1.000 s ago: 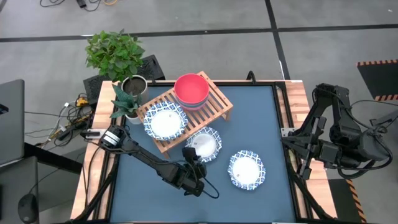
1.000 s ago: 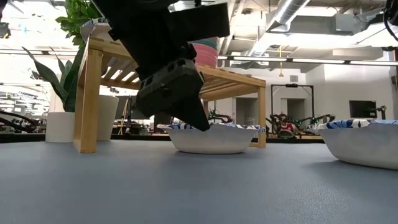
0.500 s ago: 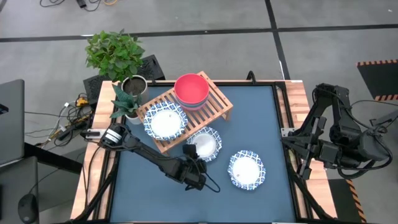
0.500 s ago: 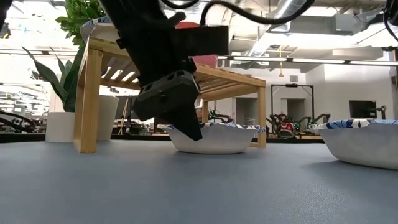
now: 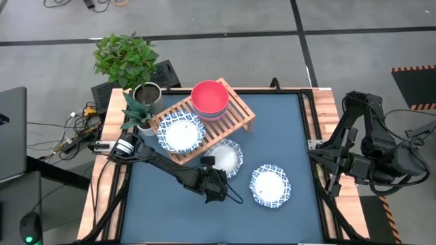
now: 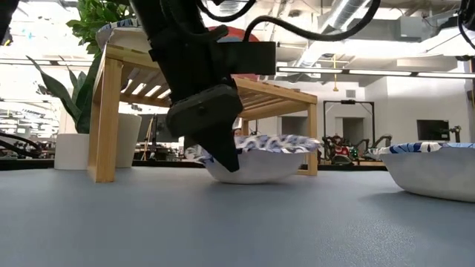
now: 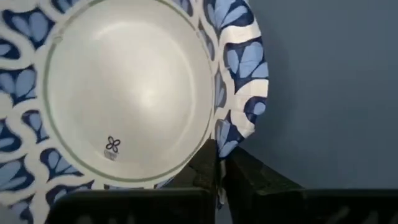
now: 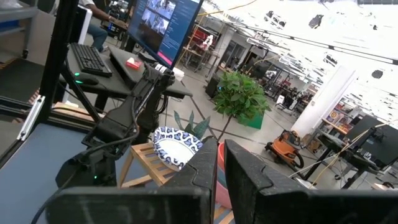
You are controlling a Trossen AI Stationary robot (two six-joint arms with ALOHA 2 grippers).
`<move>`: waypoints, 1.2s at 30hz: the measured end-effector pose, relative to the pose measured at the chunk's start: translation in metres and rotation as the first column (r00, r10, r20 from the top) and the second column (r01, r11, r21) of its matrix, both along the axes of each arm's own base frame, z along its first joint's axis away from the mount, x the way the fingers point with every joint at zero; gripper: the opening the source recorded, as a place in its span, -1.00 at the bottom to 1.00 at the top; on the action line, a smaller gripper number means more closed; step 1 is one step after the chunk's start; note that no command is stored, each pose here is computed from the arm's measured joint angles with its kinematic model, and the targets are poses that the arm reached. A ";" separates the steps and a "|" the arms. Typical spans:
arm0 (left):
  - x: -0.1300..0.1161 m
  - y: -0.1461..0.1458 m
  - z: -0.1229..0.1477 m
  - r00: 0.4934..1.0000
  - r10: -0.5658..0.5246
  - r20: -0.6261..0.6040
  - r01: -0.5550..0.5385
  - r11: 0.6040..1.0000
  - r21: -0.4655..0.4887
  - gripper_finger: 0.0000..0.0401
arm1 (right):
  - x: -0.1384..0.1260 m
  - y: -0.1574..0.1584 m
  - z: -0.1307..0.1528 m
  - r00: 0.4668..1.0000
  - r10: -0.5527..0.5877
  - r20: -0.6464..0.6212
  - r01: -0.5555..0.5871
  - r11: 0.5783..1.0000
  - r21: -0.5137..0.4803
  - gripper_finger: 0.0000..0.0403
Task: Place and stack bowls onto a shelf
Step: Stack the white patterned bowl on top of the other white patterned bowls on the shelf
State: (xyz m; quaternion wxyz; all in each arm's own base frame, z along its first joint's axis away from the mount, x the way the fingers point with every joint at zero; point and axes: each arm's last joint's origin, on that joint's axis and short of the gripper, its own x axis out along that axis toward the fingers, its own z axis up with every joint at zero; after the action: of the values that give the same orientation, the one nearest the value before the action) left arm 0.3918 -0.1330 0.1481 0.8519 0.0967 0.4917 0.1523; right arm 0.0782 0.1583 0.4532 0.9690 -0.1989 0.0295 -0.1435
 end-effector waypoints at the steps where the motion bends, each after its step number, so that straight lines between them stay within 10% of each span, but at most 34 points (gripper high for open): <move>1: 0.000 -0.001 0.000 1.000 -0.004 0.001 0.004 1.000 -0.009 -0.98 | 0.000 0.000 0.000 1.000 0.000 0.000 0.000 1.000 0.000 -0.72; 22: 0.017 -0.060 0.107 0.970 -0.221 0.101 0.242 0.919 -0.311 -1.00 | 0.000 0.000 0.000 1.000 0.000 0.000 0.000 1.000 -0.001 -0.72; 30: 0.009 -0.088 0.181 0.887 -0.378 0.267 0.437 0.873 -0.218 -1.00 | 0.000 0.000 0.000 1.000 0.000 0.000 0.000 1.000 -0.001 -0.72; 36: -0.020 -0.097 0.226 0.900 -0.338 0.274 0.337 0.940 0.053 -1.00 | 0.000 0.000 0.000 1.000 0.000 0.000 0.000 1.000 -0.001 -0.72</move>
State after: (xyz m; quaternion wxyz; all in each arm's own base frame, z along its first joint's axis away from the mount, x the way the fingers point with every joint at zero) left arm 0.3716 -0.2305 0.3744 0.9257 0.1600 0.3423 0.0158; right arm 0.0782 0.1583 0.4531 0.9689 -0.1996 0.0296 -0.1436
